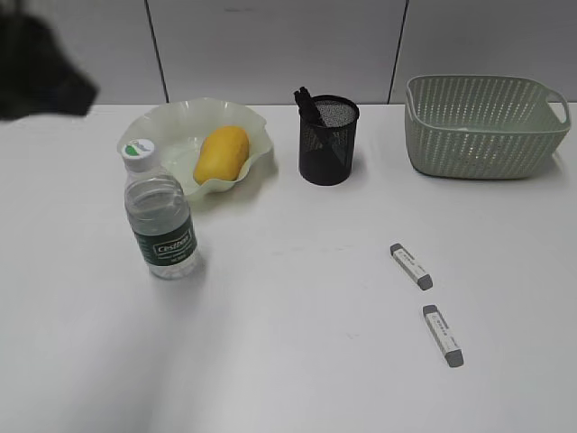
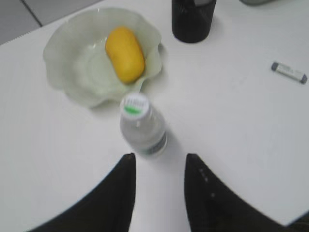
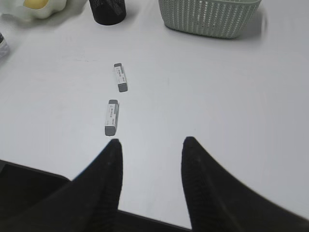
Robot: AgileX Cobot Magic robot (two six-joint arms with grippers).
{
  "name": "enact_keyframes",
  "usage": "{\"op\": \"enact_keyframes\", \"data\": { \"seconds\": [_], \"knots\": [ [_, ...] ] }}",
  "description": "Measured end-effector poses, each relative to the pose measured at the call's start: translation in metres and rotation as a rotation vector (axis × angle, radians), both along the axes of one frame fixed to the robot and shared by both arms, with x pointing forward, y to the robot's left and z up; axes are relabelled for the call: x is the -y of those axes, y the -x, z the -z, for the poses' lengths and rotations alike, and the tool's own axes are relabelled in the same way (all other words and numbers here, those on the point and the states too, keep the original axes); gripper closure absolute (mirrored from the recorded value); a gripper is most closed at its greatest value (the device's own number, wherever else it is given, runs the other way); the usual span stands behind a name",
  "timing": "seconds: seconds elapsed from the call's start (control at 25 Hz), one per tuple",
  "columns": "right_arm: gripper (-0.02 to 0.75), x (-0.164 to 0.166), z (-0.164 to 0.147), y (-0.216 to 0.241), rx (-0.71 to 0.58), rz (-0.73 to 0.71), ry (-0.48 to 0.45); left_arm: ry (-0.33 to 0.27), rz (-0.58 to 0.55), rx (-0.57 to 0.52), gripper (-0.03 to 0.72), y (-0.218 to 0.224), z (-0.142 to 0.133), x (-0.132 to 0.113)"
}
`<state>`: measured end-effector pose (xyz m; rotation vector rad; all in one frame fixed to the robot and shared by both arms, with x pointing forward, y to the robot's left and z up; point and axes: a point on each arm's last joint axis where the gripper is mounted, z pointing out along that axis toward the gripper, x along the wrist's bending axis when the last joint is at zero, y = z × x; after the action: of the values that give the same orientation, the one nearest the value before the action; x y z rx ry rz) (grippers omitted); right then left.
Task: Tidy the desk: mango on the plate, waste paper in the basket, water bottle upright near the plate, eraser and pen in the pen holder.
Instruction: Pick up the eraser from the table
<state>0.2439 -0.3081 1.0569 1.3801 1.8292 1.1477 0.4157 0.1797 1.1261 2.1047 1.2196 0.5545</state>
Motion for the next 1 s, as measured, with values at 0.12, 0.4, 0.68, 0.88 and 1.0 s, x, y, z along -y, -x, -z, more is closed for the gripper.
{"op": "enact_keyframes", "data": {
  "seconds": [0.12, 0.4, 0.68, 0.88, 1.0],
  "knots": [
    [0.408, 0.000, 0.000, 0.000, 0.000, 0.000, 0.000, 0.077, -0.009, 0.069, 0.384, 0.065, 0.002, -0.051],
    [0.408, 0.000, -0.001, 0.000, 0.008, -0.002, -0.001, 0.196, -0.024, 0.161, 0.334, 0.151, 0.041, -0.116],
    [0.408, -0.029, -0.018, -0.052, -0.028, -0.038, 0.045, 0.295, -0.016, 0.249, 0.331, 0.179, 0.062, -0.137],
    [0.402, -0.079, 0.006, -0.145, -0.249, -0.081, 0.167, 0.296, -0.014, 0.246, 0.333, 0.179, 0.063, -0.136],
    [0.386, -0.108, 0.028, -0.202, -0.403, -0.094, 0.247, 0.296, -0.014, 0.247, 0.349, 0.179, 0.063, -0.136]
  ]
}}
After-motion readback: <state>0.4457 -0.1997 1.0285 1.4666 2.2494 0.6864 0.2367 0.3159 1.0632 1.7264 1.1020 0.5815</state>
